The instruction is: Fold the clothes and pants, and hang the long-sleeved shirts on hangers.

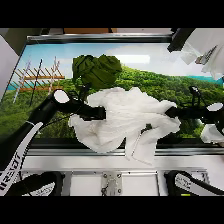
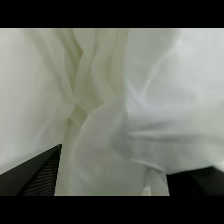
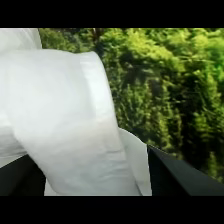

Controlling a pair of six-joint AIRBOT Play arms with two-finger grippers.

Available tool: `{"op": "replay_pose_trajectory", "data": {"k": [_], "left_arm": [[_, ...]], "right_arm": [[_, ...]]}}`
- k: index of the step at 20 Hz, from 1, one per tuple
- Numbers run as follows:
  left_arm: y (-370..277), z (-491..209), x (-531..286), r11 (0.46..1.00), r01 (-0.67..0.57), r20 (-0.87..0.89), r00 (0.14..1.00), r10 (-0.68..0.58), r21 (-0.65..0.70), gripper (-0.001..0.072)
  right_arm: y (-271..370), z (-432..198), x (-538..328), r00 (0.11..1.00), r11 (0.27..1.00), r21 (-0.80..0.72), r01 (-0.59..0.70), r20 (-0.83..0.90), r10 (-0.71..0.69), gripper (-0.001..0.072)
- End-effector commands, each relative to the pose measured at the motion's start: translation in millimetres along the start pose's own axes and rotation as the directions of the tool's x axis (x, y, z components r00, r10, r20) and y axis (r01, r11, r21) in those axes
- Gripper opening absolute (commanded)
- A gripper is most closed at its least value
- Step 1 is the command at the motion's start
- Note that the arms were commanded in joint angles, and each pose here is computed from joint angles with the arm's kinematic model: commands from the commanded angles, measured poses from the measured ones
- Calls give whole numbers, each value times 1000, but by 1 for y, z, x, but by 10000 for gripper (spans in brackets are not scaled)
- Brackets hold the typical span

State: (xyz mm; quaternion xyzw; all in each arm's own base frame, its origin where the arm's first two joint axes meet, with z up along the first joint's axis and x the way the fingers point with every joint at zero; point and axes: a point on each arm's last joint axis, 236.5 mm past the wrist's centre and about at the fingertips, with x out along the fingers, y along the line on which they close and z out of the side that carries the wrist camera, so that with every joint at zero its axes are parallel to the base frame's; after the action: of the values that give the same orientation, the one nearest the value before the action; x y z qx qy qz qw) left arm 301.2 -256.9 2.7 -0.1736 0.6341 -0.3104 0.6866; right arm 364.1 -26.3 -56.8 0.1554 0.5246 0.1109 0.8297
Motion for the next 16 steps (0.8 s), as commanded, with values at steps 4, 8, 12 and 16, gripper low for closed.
{"op": "replay_pose_trajectory", "data": {"k": [4, 8, 12, 16], "left_arm": [[5, 39, -8, 1000, 8, 48, 999, -8, 13, 15], [13, 136, -85, 994, -91, 309, 949, 66, 68, 13], [-12, 225, -151, 974, -181, 534, 842, 80, 140, 13], [-28, 272, -181, 969, -200, 624, 778, 66, 147, 14]], "right_arm": [[22, 41, -22, 993, 993, -102, -54, 98, 64, 104], [111, 68, -118, 969, 968, -207, -139, 172, 176, 18], [233, 40, -178, 913, 909, -324, -263, 223, 343, 18], [356, 0, -196, 799, 775, -406, -485, 156, 582, 19]]}}
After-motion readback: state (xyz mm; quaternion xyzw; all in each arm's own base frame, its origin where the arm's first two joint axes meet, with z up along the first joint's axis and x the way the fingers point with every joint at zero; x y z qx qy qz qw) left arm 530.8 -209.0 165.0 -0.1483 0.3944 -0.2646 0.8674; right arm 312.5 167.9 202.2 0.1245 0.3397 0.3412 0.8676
